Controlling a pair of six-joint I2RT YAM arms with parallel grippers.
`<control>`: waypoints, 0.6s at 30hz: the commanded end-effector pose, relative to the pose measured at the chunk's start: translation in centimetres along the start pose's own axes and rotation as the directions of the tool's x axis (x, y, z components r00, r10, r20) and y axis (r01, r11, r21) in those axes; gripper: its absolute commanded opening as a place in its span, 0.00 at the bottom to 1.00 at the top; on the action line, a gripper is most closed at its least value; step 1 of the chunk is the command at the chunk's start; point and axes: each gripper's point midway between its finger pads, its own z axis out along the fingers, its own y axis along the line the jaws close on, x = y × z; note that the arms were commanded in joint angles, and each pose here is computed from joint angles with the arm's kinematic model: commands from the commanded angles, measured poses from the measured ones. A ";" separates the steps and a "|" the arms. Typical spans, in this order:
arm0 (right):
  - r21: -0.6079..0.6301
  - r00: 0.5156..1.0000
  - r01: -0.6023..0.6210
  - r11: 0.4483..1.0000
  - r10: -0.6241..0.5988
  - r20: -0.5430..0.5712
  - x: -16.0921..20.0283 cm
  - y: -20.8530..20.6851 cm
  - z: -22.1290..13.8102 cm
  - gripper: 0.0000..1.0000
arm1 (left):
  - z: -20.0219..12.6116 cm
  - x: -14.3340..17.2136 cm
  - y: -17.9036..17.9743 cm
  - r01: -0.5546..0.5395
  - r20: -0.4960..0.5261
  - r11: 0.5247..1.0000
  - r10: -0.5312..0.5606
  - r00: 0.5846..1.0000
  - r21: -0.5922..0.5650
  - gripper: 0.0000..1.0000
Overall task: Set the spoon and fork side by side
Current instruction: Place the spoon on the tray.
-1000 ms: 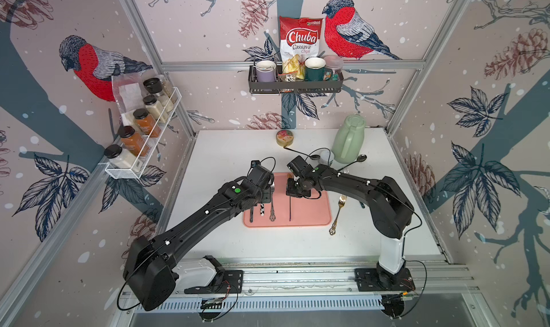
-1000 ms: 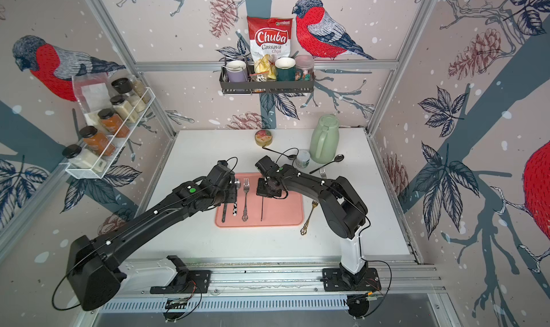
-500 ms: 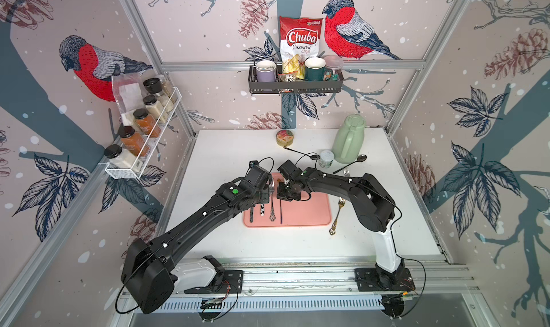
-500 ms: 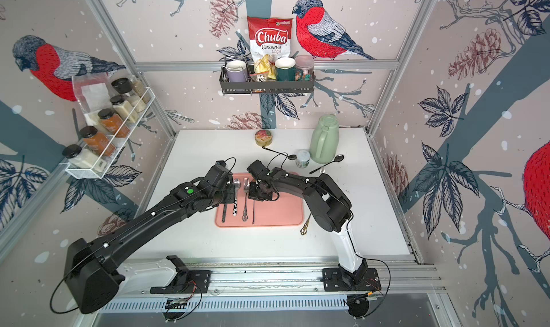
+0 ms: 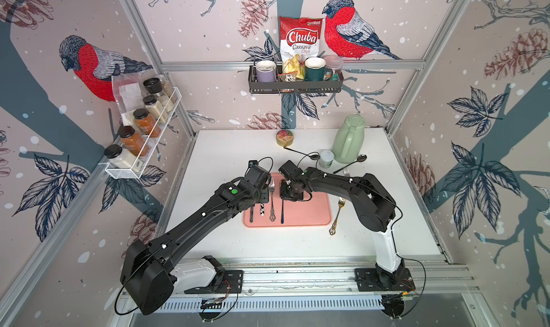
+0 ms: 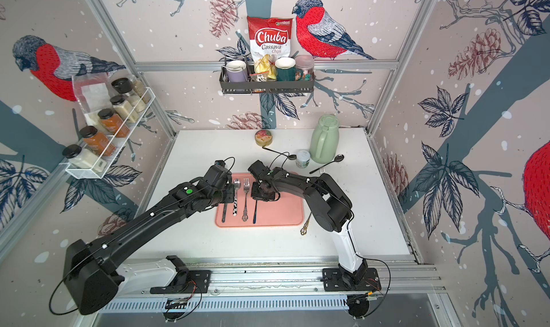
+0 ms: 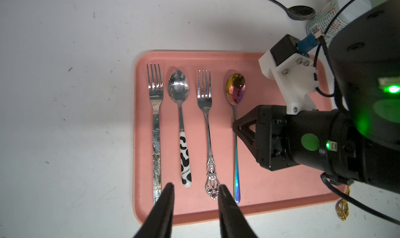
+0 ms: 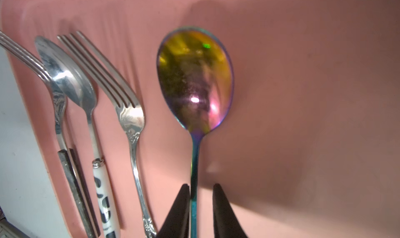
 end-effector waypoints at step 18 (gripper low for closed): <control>0.056 0.997 0.072 0.996 -0.071 -0.017 0.2 1.6 0.9 0.20 | 0.1 0.3 0.2 0.004 0.000 1.000 -0.004 1.000 0.007 0.36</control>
